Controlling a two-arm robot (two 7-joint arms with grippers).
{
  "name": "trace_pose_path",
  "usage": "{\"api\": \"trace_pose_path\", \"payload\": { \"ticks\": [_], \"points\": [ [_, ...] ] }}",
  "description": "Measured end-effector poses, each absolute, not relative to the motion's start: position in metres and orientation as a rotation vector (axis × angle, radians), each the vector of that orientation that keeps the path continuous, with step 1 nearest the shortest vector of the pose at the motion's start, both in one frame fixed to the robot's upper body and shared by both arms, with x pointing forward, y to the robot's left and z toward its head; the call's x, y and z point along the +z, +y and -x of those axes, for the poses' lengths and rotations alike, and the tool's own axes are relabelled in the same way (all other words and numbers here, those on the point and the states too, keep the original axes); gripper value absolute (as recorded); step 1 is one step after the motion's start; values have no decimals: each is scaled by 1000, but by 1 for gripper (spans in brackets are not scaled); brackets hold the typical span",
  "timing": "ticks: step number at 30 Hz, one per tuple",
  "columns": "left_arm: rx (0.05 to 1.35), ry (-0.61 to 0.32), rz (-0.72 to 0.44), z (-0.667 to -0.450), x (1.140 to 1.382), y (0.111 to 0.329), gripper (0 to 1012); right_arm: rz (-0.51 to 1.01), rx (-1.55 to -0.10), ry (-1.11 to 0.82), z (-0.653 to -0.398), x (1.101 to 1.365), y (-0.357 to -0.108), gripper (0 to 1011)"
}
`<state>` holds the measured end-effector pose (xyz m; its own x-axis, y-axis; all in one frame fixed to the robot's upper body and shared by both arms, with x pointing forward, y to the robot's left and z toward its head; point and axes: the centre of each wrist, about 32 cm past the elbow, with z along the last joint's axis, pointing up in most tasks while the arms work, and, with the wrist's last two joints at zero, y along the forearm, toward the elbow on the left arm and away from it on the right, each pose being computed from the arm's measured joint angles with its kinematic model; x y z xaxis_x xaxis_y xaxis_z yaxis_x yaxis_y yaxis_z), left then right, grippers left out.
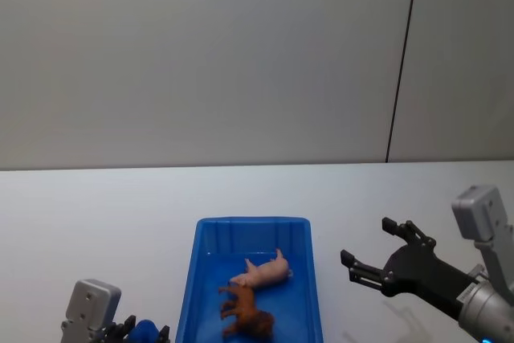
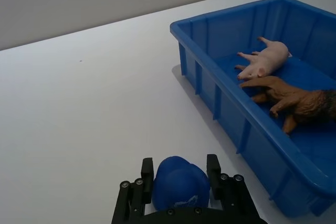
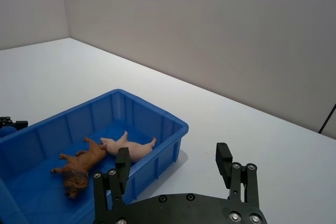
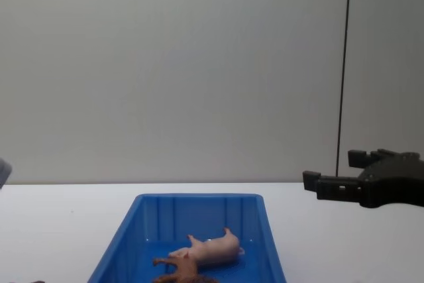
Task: Pick up the two dolls from the table and place them into the box.
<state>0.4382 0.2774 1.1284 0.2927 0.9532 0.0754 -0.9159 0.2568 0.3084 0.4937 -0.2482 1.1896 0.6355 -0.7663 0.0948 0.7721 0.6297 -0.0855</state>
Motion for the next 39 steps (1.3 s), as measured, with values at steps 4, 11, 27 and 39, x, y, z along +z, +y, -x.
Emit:
{"api": "trace_pose_path", "payload": {
  "ticks": [4,11,27,39],
  "points": [
    [1276,143,-325,-439,1129,277,564,122,-881,-51,-494,1190,-248,1001],
    [1284,131,-324,-444,1137,274,476,122,-881,-51,-494,1190,-248,1001],
    [1266,-77,-292,-472,1186,262,370,122,-881,-51,-494,1190,-248,1001],
    [1163,-198,-253,-510,1214,233,535,122,-881,-51,-494,1190,-248,1001]
  ]
}}
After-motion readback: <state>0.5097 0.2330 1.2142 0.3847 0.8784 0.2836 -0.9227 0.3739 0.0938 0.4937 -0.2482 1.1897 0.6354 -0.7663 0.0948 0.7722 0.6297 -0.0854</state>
